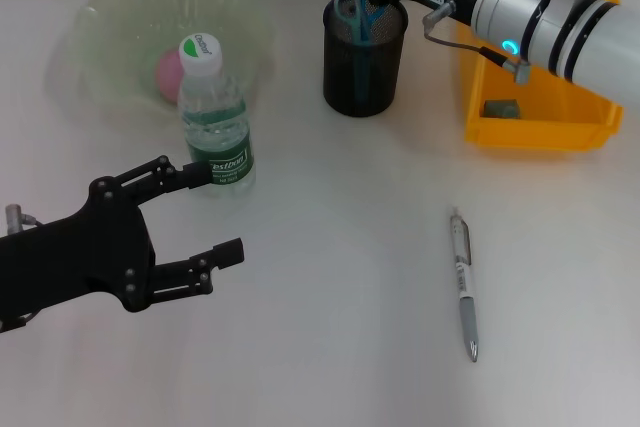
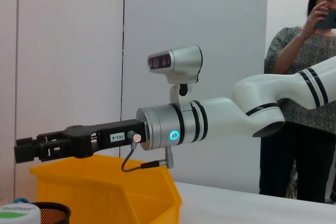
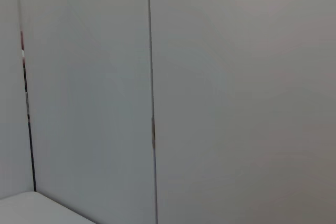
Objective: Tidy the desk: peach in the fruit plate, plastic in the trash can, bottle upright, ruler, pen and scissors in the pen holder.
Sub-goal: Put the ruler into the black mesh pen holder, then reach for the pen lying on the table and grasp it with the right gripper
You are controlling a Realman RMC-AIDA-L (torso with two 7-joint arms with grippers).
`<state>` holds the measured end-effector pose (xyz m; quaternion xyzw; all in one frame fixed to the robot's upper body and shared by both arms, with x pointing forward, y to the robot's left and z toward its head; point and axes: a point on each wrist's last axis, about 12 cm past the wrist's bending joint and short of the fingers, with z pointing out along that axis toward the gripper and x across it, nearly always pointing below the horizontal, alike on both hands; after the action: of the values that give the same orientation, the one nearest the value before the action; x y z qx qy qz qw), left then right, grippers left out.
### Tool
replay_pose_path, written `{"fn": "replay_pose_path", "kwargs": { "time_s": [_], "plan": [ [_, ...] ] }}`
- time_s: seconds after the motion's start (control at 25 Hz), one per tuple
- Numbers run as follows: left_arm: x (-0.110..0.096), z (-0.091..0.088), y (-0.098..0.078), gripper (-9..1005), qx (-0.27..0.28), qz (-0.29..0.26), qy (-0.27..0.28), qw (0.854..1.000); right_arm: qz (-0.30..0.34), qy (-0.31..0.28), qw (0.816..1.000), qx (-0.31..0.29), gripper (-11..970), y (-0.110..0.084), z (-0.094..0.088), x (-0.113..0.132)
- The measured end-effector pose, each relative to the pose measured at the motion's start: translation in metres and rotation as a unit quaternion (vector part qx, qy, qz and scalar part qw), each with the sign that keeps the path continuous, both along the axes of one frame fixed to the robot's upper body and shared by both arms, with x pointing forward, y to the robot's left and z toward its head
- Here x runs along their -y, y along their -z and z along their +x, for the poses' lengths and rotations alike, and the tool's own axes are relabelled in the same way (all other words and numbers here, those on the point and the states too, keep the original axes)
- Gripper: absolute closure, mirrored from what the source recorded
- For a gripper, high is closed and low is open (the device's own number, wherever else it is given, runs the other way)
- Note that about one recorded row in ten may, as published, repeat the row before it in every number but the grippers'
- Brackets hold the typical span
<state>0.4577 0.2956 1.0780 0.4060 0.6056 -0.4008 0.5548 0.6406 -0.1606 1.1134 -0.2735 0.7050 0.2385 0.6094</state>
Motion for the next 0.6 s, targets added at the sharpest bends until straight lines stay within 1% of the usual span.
{"fn": "replay_pose_path", "kwargs": {
  "time_s": [0.08,0.16,0.24,0.32,0.4,0.48,0.6],
  "plan": [
    [0.000,0.000,0.000,148,0.000,0.000,0.000,1.000,0.014,0.000,1.000,-0.002,444,-0.001,-0.003,0.002],
    [0.000,0.000,0.000,147,0.000,0.000,0.000,1.000,0.047,-0.002,0.999,-0.006,419,-0.007,-0.008,0.006],
    [0.000,0.000,0.000,147,0.000,0.000,0.000,1.000,0.080,-0.007,0.997,-0.011,394,-0.017,-0.015,0.010],
    [0.000,0.000,0.000,147,-0.002,-0.001,0.000,1.000,0.112,-0.016,0.993,-0.021,363,-0.029,-0.026,0.015],
    [0.000,-0.001,0.000,147,-0.002,-0.001,0.000,1.000,0.134,-0.031,0.990,-0.041,324,-0.046,-0.038,0.017],
    [0.000,-0.001,0.000,147,-0.002,-0.001,0.001,1.000,0.136,-0.048,0.987,-0.067,285,-0.061,-0.049,0.018],
    [0.000,0.000,0.000,147,-0.002,-0.001,0.002,1.000,0.084,-0.063,0.986,-0.126,227,-0.074,-0.062,0.020]
  ]
}}
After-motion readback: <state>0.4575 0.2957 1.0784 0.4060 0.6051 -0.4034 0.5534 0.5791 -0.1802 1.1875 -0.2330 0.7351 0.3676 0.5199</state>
